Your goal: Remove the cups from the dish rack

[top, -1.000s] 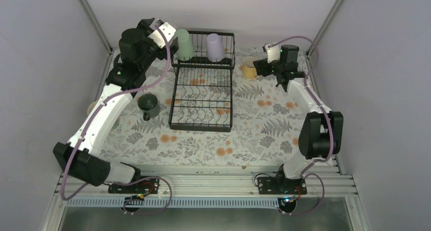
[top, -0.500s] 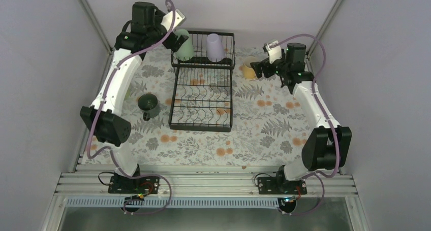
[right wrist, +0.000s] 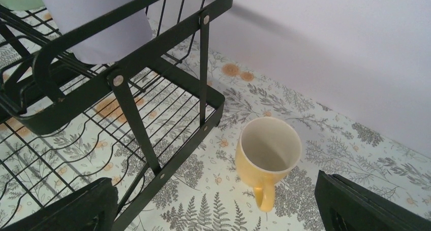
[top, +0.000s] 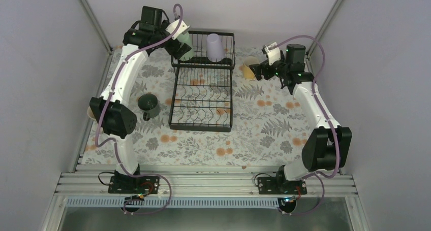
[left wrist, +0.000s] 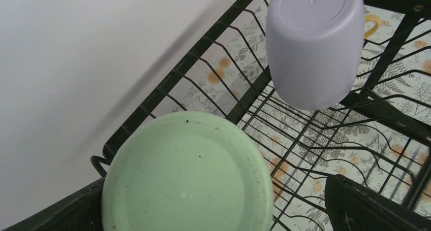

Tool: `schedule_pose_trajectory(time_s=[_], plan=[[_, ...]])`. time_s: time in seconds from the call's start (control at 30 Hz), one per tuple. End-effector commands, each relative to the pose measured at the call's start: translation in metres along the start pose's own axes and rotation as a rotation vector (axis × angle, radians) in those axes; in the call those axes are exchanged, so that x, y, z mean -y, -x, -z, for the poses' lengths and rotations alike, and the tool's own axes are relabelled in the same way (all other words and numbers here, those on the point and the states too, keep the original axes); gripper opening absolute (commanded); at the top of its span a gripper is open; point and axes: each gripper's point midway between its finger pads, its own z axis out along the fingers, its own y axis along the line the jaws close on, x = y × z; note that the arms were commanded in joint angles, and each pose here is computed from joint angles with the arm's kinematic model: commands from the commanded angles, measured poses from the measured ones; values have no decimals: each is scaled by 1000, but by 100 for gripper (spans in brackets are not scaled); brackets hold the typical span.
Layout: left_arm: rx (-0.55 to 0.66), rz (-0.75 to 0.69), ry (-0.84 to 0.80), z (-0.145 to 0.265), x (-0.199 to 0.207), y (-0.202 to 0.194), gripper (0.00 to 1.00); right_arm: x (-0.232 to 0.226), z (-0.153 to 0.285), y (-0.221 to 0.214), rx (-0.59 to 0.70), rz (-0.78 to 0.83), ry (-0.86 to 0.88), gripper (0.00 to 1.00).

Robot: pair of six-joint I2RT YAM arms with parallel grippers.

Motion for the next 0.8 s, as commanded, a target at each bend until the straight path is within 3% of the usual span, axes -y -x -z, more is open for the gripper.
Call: schedule_pose_trajectory(time_s=[0.0, 0.17, 0.27, 0.4, 0.5, 0.77], plan=[[20, -1, -3, -3, -7, 3, 100, -2, 9, 4, 25, 26, -7, 100], [22, 13, -14, -14, -10, 3, 97, -3, 8, 5, 29, 14, 6, 100], [26, 16, -21, -17, -10, 4, 83, -4, 8, 5, 33, 13, 10, 100], [50, 24, -17, -16, -12, 5, 71, -5, 8, 4, 31, 11, 12, 100], [55, 24, -16, -13, -11, 5, 54, -5, 9, 3, 26, 11, 13, 100], [85, 9, 5, 14, -9, 11, 46, -10, 19, 16, 58, 11, 31, 100]])
